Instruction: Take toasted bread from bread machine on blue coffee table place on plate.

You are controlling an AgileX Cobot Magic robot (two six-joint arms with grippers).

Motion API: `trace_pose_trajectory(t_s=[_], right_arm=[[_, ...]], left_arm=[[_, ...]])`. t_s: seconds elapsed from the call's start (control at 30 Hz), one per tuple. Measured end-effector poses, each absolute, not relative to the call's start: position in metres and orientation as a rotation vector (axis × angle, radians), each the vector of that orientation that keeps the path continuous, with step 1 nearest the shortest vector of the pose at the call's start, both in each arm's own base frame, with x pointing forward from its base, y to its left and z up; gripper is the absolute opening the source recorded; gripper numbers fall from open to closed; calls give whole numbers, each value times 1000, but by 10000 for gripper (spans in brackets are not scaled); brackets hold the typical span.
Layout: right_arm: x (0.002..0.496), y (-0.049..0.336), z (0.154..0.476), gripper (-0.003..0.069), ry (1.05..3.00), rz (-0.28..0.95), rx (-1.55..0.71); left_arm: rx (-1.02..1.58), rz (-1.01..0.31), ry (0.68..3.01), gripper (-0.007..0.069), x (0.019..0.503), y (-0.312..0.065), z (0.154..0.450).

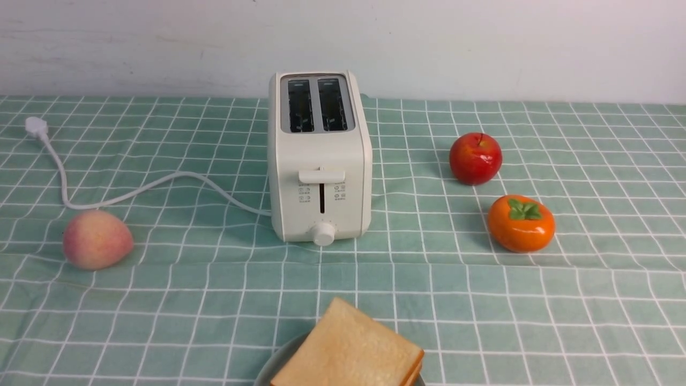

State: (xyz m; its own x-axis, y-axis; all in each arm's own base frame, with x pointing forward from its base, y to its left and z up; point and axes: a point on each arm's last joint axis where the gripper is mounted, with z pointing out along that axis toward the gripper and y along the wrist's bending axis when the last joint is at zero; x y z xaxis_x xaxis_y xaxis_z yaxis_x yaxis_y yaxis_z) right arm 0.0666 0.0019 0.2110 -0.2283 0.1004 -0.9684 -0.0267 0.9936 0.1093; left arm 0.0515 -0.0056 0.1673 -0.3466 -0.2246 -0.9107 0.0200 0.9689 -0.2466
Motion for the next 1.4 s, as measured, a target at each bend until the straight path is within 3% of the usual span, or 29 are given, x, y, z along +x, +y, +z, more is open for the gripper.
trace_pose_trajectory(t_s=[0.73, 0.9, 1.4], right_arm=[[67, 2, 211, 101, 1796, 116, 53], [58, 0, 213, 108, 1723, 121, 59], [54, -1, 183, 128, 1784, 105, 70]], left_arm=[[-153, -249, 1911, 36, 52, -5, 167], [-153, -249, 1911, 36, 52, -5, 167], [-153, -249, 1908, 38, 52, -5, 167]])
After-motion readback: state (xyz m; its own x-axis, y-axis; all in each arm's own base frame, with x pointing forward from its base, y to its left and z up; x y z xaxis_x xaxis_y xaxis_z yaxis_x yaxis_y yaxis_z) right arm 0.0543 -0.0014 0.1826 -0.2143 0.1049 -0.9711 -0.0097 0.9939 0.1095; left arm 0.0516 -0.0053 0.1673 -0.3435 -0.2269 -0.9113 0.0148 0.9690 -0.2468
